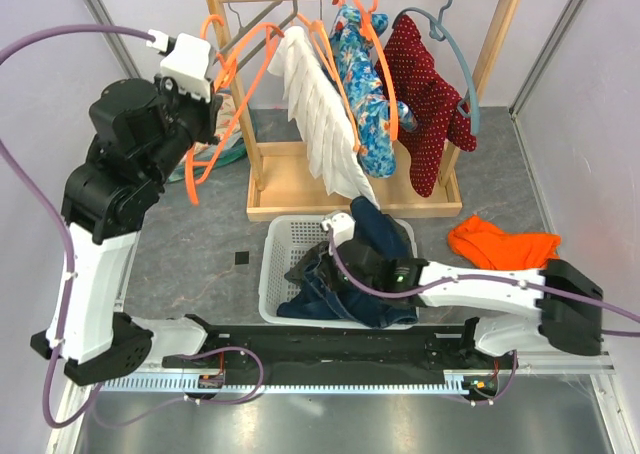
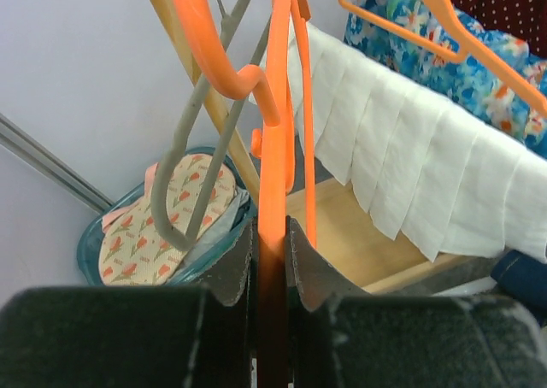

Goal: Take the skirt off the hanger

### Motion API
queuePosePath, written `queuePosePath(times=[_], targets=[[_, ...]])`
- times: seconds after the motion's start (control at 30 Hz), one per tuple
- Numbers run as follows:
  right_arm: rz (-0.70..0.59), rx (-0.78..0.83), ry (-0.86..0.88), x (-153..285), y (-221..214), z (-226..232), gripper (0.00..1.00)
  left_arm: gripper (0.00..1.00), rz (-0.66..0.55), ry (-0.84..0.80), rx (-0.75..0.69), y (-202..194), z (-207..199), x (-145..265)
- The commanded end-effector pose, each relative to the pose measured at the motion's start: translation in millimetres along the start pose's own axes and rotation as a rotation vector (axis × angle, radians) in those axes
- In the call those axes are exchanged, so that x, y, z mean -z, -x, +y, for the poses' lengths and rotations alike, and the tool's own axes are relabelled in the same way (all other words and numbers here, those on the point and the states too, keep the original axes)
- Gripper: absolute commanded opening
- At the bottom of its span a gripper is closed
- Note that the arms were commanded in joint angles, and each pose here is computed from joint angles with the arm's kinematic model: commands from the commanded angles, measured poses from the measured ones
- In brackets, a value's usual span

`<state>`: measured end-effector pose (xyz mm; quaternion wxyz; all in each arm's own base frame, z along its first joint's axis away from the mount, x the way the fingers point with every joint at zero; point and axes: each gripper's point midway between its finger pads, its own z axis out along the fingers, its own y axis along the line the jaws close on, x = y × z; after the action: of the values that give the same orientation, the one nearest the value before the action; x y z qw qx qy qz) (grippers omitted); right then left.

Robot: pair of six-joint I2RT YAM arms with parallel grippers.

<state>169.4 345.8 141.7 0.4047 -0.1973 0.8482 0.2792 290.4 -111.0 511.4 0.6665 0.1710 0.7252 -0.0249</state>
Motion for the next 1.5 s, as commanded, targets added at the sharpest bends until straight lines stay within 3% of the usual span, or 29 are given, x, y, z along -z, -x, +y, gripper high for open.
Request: queuePosePath(times=[0.0, 0.23, 0.53, 0.6, 0.73, 0.9, 1.13, 1.17, 1.3, 1.4, 1.47], targets=[[0.101, -0.061, 0.130, -34.4, -44.8, 20.5, 0.00, 0.02, -0.108, 0.035, 0.038, 34.5, 4.3, -15.7], [0.309, -0.112, 0.188, -80.0, -129.0, 17.6, 0.00, 0.02, -0.115, 0.026, 0.003, 40.8, -3.5, -46.6], [0.446, -0.133, 0.150, -100.8, -186.0, 2.4, 0.00, 0.02, -0.141, 0.104, -0.027, 53.7, 2.7, -82.8], [0.436, -0.125, 0.126, -96.8, -186.0, -2.9, 0.01, 0.02, -0.137, 0.113, -0.044, 52.6, 1.1, -95.4], [0.281, -0.060, 0.047, -79.9, -145.1, -10.4, 0.09, 0.02, -0.142, 0.139, -0.055, 52.1, 2.6, -109.1], [0.220, -0.053, 0.002, -52.7, -128.7, -24.5, 0.16, 0.02, -0.119, 0.162, -0.074, 44.6, 3.1, -127.9], [0.078, -0.052, 0.044, -7.3, -82.6, -8.2, 0.21, 0.02, -0.072, 0.213, -0.095, 28.1, 12.1, -147.8], [0.076, -0.051, 0.049, -3.6, -79.7, -6.9, 0.23, 0.02, -0.066, 0.216, -0.096, 26.1, 13.1, -149.1], [0.037, -0.059, 0.099, 3.0, -53.4, 12.3, 0.61, 0.02, -0.056, 0.238, -0.099, 22.1, 19.1, -153.6], [0.015, -0.058, 0.113, 0.9, -40.1, 22.1, 0.78, 0.02, -0.052, 0.251, -0.106, 21.5, 22.3, -152.2], [0.022, -0.042, 0.115, -3.2, -39.3, 25.5, 0.82, 0.09, -0.053, 0.258, -0.110, 22.7, 24.3, -149.3]])
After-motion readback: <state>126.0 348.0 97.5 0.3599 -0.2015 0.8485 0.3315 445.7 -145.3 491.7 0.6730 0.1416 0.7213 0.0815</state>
